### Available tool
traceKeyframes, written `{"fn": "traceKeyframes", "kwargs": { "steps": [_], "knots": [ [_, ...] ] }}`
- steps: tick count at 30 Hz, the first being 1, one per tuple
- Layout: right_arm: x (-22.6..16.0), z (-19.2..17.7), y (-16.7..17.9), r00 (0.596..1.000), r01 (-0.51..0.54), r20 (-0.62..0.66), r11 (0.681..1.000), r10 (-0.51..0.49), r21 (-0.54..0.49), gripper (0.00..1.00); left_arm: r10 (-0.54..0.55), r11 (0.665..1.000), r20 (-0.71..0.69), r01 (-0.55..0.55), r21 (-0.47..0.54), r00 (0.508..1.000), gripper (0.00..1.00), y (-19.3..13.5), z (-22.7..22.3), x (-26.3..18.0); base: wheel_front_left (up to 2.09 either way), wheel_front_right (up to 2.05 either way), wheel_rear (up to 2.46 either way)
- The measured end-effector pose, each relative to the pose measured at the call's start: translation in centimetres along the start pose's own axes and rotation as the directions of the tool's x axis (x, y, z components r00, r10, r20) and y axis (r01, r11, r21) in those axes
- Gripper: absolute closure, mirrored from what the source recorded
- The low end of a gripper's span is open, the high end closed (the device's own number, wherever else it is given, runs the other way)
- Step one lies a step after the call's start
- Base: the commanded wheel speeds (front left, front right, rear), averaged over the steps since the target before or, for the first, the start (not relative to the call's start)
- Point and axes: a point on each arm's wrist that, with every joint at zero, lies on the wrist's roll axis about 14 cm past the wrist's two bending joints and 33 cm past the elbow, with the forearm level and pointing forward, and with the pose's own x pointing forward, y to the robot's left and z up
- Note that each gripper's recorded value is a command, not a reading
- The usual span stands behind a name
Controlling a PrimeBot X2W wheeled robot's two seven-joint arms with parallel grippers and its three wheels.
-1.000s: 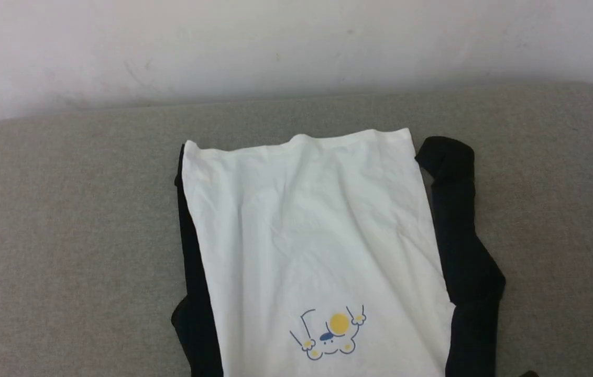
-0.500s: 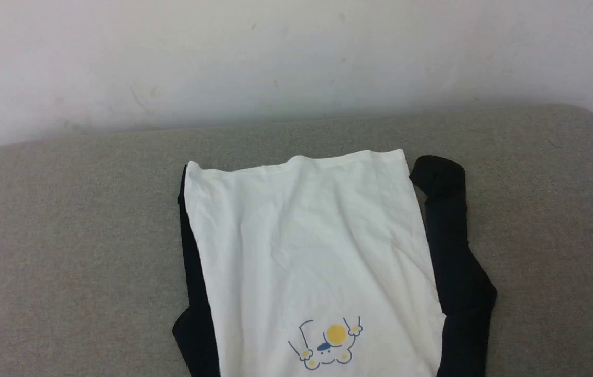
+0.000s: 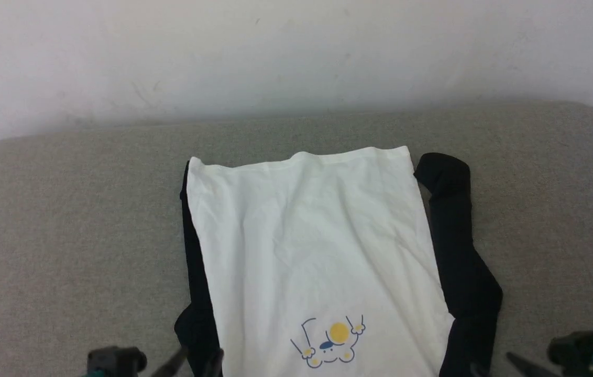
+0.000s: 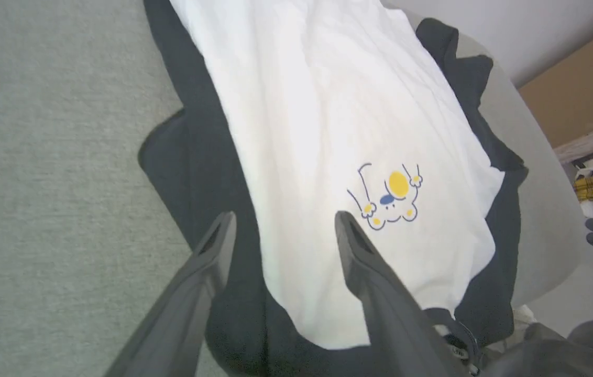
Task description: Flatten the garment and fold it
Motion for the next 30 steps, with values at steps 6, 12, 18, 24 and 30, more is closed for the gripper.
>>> {"fn": "traceKeyframes", "kwargs": {
  "steps": [6, 12, 18, 24, 30],
  "knots": [
    [-1.0, 9.2, -3.1, 0.913, 0.192, 0.374, 0.981, -0.163, -0.041, 0.00, 0.064, 0.991, 0.392, -0.106, 0.086, 0.918, 0.00, 1.3, 9.8, -0.8, 0.00, 0.00, 0.00],
    [-2.1, 13.5, -3.9, 0.757, 0.320, 0.614, 0.946, -0.224, -0.049, 0.00, 0.150, 0.942, 0.636, -0.305, 0.141, 0.757, 0.00, 2.7, 13.4, -1.7, 0.00, 0.00, 0.00],
    [-2.4, 12.9, -4.9, 0.696, 0.362, 0.674, 0.932, -0.247, -0.032, 0.00, 0.195, 0.924, 0.623, -0.355, 0.143, 0.758, 0.00, 2.3, 10.4, -0.6, 0.00, 0.00, 0.00],
    [-2.5, 11.7, -5.5, 0.690, 0.356, 0.674, 0.934, -0.263, -0.001, 0.00, 0.216, 0.916, 0.605, -0.373, 0.146, 0.767, 0.00, 2.9, 9.4, -0.5, 0.00, 0.00, 0.00],
    [-2.3, 12.2, -5.7, 0.686, 0.363, 0.678, 0.932, -0.263, -0.005, 0.00, 0.166, 0.911, 0.560, -0.344, 0.227, 0.811, 0.00, 3.6, 10.3, 0.4, 0.00, 0.00, 0.00]
  ]
}}
